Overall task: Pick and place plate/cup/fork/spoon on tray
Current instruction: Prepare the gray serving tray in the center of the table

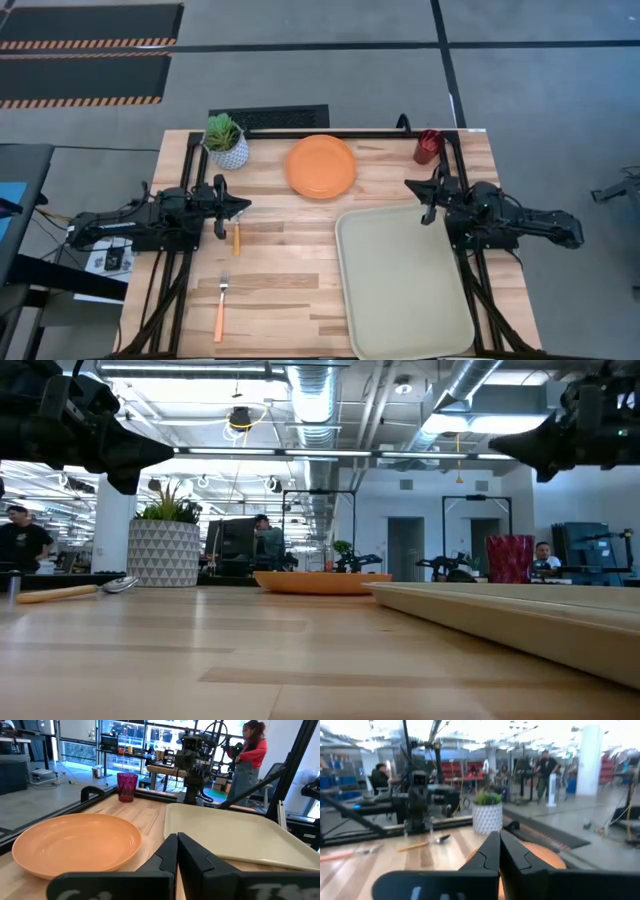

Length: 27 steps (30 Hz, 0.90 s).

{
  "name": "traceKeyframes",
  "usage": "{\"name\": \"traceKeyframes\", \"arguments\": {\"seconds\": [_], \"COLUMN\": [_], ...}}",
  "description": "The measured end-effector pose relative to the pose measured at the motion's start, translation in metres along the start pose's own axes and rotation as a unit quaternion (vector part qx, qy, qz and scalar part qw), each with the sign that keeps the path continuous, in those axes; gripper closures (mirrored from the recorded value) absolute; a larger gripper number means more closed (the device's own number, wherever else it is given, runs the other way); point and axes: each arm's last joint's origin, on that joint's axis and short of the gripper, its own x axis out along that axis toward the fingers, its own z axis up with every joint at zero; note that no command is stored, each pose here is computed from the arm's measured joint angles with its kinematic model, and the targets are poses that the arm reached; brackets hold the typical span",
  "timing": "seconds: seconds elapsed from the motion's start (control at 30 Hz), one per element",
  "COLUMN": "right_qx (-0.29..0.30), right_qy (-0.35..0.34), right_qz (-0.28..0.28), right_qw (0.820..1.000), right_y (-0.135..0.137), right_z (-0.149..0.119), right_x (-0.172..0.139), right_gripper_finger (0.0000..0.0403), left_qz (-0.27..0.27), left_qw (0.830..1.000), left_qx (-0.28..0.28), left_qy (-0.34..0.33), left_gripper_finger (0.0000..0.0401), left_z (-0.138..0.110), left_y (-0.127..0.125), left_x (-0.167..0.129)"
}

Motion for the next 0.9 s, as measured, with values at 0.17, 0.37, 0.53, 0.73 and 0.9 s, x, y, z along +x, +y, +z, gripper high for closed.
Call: {"name": "traceKeyframes", "arguments": {"seconds": [0.17, 0.37, 0.53, 0.73, 0.9], "right_qx": [-0.003, 0.004, -0.002, -0.001, 0.013], "right_qy": [0.094, 0.223, 0.328, 0.439, 0.514], "right_qz": [-0.006, -0.013, 0.01, 0.064, 0.104], "right_qw": [0.996, 0.975, 0.945, 0.896, 0.851], "right_y": [0.002, 0.006, 0.011, 0.011, 0.007], "right_z": [-0.006, 0.001, 0.005, 0.0, -0.012], "right_x": [0.007, 0.025, 0.049, 0.082, 0.107], "right_gripper_finger": [0.0396, 0.0399, 0.0398, 0.0387, 0.0377], "left_qz": [-0.001, -0.001, -0.004, -0.004, -0.003], "left_qw": [1.0, 1.0, 1.0, 1.0, 1.0], "left_qx": [0.009, 0.009, -0.003, -0.004, -0.007], "left_qy": [0.0, 0.0, 0.001, 0.001, 0.001], "left_gripper_finger": [0.0401, 0.0401, 0.0401, 0.0401, 0.0401], "left_z": [0.0, 0.0, 0.0, 0.0, 0.0], "left_y": [0.0, 0.0, 0.0, 0.0, 0.0], "left_x": [0.0, 0.0, 0.0, 0.0, 0.0]}}
